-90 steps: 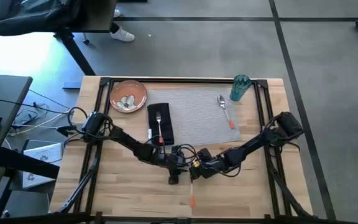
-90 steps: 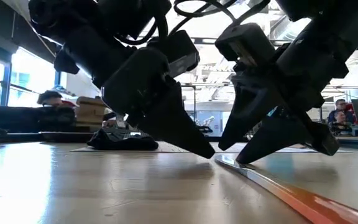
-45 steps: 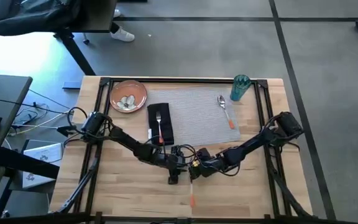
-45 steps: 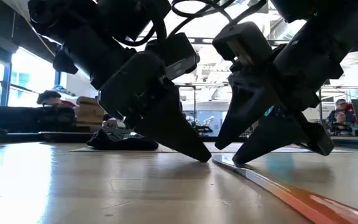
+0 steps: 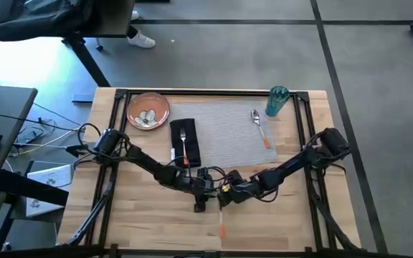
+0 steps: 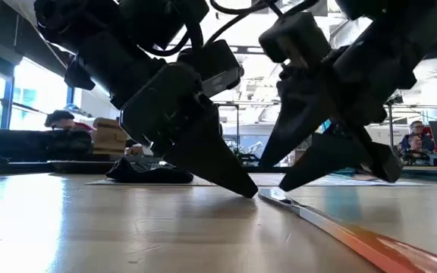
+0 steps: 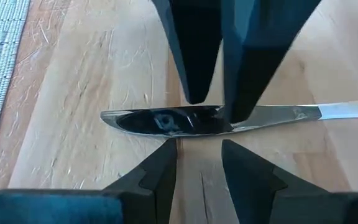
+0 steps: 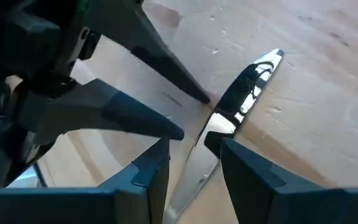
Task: Set table place
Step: Put the orange table knife on the gray table mat beside the orange spoon
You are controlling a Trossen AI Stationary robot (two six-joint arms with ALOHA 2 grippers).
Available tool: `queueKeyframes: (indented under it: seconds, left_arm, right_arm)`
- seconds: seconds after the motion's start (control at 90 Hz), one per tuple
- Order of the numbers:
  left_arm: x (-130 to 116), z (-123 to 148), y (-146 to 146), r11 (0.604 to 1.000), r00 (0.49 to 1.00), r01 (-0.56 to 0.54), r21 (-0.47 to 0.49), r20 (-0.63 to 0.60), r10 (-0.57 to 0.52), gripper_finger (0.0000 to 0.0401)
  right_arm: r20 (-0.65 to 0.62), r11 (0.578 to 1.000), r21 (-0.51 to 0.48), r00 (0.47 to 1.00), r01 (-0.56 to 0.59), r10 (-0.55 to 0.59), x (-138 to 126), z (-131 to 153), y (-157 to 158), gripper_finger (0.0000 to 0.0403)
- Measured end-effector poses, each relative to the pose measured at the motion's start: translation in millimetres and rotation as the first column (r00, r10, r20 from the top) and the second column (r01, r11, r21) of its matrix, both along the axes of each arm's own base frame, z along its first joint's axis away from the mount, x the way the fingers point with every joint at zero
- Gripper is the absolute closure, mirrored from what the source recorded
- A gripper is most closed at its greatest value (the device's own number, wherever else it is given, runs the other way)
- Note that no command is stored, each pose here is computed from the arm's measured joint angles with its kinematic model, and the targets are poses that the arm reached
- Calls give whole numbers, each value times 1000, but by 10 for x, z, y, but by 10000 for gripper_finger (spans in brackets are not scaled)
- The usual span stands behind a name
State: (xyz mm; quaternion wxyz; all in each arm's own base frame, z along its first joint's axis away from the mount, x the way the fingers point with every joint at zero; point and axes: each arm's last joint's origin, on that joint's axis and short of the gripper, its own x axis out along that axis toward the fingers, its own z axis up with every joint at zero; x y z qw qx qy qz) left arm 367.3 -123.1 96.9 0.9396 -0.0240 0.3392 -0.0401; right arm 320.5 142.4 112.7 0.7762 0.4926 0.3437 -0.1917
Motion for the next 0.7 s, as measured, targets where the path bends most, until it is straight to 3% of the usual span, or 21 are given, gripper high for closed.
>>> queueKeyframes:
  seconds: [0.567,0.7]
  left_arm:
    - [-25,-6,-39,1000,1000,7,3,-19,-7,291]
    - [-59,-9,-109,989,999,55,140,-7,-54,291]
  right_arm:
    - [-7,1000,-1,1000,1,-1,25,-103,15,279]
    - [-5,1000,-1,1000,0,0,27,-102,16,279]
